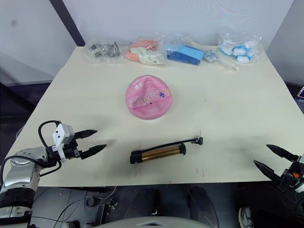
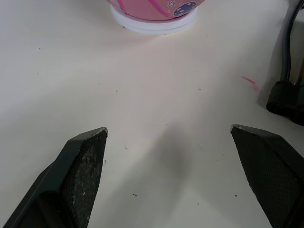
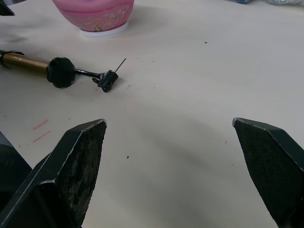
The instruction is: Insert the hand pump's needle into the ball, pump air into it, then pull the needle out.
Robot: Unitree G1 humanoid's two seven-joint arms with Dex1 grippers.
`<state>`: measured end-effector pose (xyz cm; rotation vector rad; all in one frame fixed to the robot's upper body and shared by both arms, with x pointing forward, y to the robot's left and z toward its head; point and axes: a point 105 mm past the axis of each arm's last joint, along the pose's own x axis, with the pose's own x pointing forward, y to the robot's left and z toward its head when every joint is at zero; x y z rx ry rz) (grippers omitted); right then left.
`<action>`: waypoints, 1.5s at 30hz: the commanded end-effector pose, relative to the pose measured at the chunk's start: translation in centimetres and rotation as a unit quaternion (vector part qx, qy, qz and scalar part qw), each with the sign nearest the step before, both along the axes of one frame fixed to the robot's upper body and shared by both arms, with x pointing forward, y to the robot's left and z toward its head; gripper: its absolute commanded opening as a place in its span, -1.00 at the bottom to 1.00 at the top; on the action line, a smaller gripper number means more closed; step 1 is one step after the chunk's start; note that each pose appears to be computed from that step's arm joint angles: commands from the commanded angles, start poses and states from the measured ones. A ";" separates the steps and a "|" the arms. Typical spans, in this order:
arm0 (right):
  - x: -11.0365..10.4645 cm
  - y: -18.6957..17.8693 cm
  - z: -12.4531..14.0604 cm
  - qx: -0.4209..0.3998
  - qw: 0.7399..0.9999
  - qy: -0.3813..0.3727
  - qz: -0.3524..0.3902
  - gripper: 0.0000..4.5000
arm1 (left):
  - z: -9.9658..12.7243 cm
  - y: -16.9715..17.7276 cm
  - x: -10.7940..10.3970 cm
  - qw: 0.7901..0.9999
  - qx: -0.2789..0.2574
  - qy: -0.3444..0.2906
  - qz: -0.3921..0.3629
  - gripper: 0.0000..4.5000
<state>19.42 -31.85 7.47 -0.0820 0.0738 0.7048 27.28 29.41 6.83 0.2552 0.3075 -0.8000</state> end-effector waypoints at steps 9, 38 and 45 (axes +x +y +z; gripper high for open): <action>0.9 -0.5 1.2 -0.004 0.999 -0.044 0.017 1.00 | 3.2 -1.6 -0.2 0.999 0.009 -0.046 -0.023 0.96; 0.3 9.2 8.3 0.025 0.977 -0.097 0.190 1.00 | 3.1 -15.5 2.4 0.970 0.071 -0.018 -0.231 0.96; -0.3 9.5 8.3 0.011 0.977 -0.091 0.195 1.00 | 2.0 -19.3 3.0 0.964 0.108 -0.026 -0.241 0.96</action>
